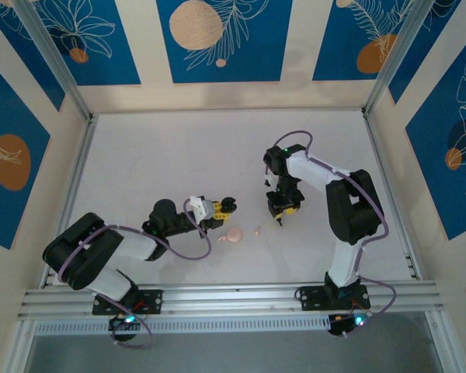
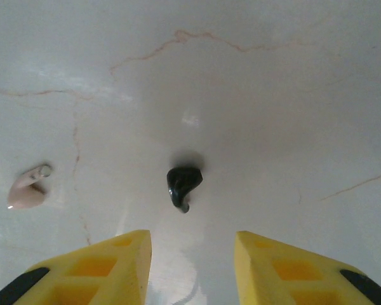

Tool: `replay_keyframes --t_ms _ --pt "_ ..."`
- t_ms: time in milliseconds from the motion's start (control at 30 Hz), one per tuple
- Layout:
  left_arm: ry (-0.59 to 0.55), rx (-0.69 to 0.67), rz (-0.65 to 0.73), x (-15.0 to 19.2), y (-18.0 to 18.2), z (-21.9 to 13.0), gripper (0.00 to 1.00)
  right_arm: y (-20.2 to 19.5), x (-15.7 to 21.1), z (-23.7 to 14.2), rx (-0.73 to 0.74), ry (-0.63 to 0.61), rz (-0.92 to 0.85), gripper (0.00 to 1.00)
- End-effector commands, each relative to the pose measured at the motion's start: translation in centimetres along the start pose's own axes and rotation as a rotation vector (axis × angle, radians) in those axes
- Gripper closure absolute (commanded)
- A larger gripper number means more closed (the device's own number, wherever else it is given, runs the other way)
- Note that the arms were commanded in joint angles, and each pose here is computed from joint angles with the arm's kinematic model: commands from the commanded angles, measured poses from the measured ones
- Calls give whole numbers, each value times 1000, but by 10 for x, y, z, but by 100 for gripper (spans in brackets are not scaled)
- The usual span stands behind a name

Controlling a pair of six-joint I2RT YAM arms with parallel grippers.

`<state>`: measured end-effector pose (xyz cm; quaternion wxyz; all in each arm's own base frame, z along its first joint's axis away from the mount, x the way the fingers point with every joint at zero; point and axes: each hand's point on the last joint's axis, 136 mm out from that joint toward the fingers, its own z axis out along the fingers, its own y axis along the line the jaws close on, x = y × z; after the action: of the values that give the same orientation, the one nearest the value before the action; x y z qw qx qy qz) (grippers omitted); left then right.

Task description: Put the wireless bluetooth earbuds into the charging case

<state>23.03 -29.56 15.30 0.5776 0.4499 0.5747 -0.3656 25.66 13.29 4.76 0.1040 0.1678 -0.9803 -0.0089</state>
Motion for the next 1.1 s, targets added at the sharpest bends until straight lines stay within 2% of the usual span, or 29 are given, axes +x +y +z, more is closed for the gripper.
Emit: replay_keyframes --t_ms 0,1067 --pt "-30 10 51 -13 -1 2 90 0 6 15 3 58 -7 61" --pt "-6 5 46 -9 -2 0 90 13 -2 41 -63 79 -26 69"
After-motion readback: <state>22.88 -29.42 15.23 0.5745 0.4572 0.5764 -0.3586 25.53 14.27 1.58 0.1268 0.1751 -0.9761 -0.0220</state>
